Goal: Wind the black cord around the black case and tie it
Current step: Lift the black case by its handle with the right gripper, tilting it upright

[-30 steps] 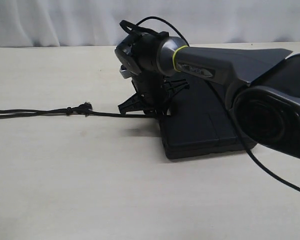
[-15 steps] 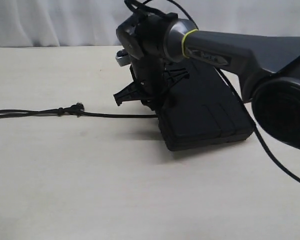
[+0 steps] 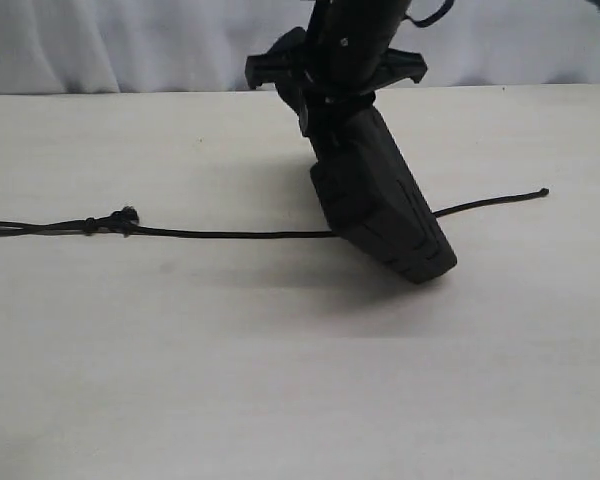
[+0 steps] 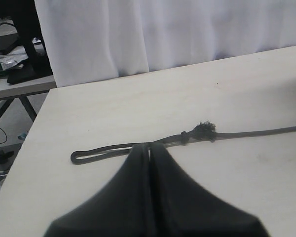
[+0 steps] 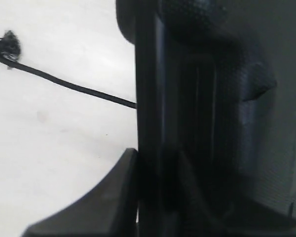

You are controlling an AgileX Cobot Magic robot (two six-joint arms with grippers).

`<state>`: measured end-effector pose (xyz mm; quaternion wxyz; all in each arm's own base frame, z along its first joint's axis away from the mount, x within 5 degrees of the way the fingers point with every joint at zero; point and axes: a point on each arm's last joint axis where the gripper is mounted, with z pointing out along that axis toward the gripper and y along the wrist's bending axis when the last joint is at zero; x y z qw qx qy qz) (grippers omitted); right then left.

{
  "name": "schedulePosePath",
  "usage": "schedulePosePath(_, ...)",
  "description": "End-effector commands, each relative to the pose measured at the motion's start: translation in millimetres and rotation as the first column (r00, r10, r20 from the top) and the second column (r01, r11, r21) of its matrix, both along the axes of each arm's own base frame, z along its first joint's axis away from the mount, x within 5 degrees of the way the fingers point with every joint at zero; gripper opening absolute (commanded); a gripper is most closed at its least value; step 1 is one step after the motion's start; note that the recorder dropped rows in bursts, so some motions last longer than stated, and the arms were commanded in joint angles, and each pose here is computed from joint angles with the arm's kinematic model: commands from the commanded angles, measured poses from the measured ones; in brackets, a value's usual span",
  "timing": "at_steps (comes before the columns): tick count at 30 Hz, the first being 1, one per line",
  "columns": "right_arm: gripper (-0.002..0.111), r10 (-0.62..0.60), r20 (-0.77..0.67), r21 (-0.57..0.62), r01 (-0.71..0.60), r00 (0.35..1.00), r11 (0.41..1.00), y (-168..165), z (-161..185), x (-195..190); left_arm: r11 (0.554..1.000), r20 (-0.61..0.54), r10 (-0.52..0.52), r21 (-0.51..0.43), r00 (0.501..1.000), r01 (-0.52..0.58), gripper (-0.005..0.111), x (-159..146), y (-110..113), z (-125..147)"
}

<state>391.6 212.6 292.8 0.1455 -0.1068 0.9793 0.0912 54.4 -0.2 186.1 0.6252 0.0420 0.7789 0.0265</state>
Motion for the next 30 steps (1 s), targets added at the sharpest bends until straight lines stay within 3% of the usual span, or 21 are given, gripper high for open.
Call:
schedulePosePath(1, 0.004, 0.074, 0.042, 0.196, -0.081, 0.996, 0.977, -12, 38, -7, 1.0, 0.003, 0.001, -0.002, 1.0, -0.001, 0.0, 0, 0, 0)
schedulePosePath(9, 0.004, 0.128, -0.012, 0.398, -0.113, 0.992, 0.91, -9, 41, -10, 1.0, 0.003, 0.001, -0.002, 1.0, -0.001, 0.0, 0, 0, 0)
schedulePosePath(14, 0.004, 0.119, -0.095, 0.43, -0.067, 0.988, 0.9, -18, 21, -9, 1.0, 0.003, 0.001, -0.002, 1.0, -0.001, 0.0, 0, 0, 0)
schedulePosePath(18, 0.004, 0.17, -0.131, 0.505, -0.082, 0.977, 0.859, -21, 6, -11, 1.0, 0.003, 0.001, -0.002, 1.0, -0.001, 0.0, 0, 0, 0)
schedulePosePath(30, 0.004, 0.105, -0.161, 0.513, -0.008, 0.981, 0.858, -52, -4, 1, 1.0, 0.003, 0.001, -0.002, 1.0, -0.001, 0.0, 0, 0, 0)
